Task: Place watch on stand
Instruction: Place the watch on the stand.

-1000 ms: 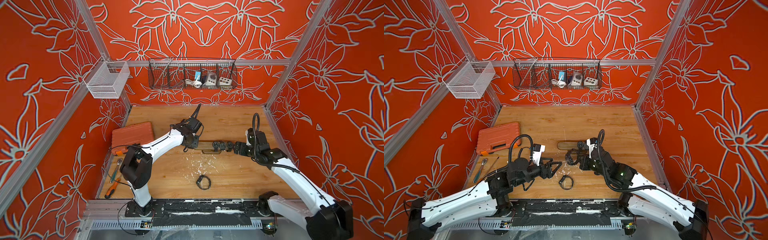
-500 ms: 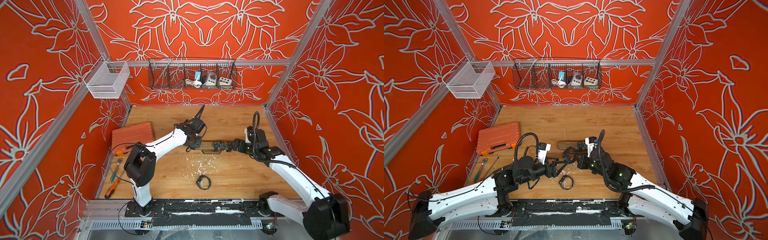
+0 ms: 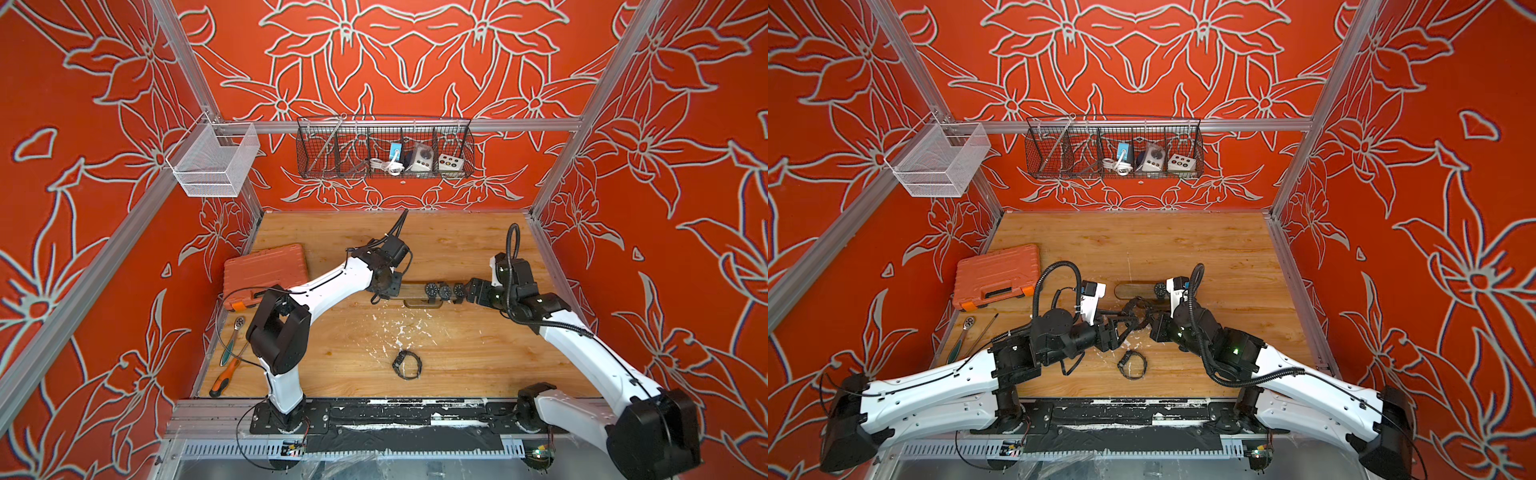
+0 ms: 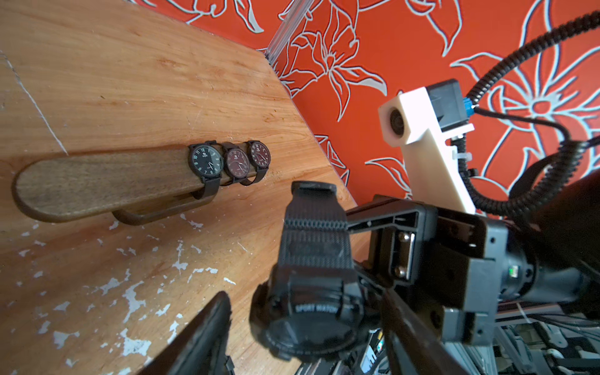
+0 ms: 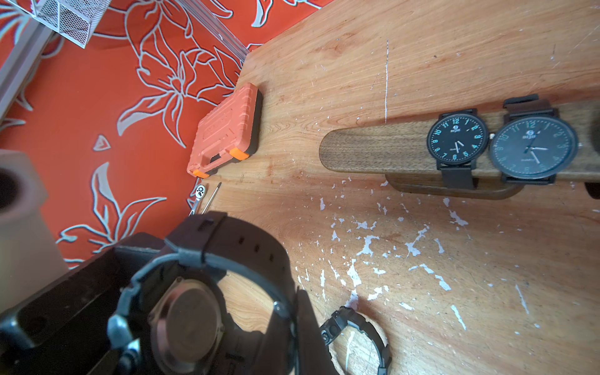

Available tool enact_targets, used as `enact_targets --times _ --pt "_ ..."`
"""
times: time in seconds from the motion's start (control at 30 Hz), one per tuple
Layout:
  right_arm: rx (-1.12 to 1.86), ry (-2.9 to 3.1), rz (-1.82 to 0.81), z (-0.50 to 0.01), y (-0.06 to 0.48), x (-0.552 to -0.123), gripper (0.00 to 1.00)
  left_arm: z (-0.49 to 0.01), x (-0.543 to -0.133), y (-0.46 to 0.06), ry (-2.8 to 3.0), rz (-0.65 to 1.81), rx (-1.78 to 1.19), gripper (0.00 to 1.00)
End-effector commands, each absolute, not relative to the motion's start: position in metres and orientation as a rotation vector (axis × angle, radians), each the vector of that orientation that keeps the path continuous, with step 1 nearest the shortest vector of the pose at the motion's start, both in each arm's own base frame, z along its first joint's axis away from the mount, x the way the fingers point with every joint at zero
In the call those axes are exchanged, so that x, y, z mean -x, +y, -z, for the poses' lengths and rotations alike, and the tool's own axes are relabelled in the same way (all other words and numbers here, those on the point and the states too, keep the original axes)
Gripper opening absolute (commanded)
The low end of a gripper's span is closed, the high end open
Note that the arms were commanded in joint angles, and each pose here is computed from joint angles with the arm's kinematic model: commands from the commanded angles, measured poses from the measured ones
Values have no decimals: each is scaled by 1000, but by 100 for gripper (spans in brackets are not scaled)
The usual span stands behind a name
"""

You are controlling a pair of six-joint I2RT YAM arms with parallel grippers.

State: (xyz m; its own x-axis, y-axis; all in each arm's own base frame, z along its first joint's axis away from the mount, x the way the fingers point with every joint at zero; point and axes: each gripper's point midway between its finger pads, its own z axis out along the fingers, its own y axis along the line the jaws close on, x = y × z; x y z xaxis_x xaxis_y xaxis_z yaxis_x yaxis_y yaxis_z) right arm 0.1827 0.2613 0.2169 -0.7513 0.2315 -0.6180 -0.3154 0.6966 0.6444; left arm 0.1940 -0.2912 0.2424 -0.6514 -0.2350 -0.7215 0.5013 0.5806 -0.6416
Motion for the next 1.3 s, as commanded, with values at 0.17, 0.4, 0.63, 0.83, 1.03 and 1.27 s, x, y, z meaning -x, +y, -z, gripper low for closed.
enact_targets --times 0.17,0.4,0.63,0.83,1.03,1.27 --pt "23 2157 -1022 -228 265 -187 0 -249 -197 -295 1990 1121 -207 63" --pt "32 2156 -1013 -229 267 -186 0 -246 -198 -297 2016 1105 -212 64" --pt "41 2165 -991 -227 267 -187 0 -244 -200 -296 2024 1091 -198 52" --pt "43 2165 -975 -227 265 -187 0 -243 -204 -292 2034 1055 -177 44" --pt "68 2160 -838 -230 240 -188 40 -246 -210 -281 2052 910 -218 44" --pt "140 2190 -512 -216 187 -195 70 -241 -239 -241 2194 540 -289 44"
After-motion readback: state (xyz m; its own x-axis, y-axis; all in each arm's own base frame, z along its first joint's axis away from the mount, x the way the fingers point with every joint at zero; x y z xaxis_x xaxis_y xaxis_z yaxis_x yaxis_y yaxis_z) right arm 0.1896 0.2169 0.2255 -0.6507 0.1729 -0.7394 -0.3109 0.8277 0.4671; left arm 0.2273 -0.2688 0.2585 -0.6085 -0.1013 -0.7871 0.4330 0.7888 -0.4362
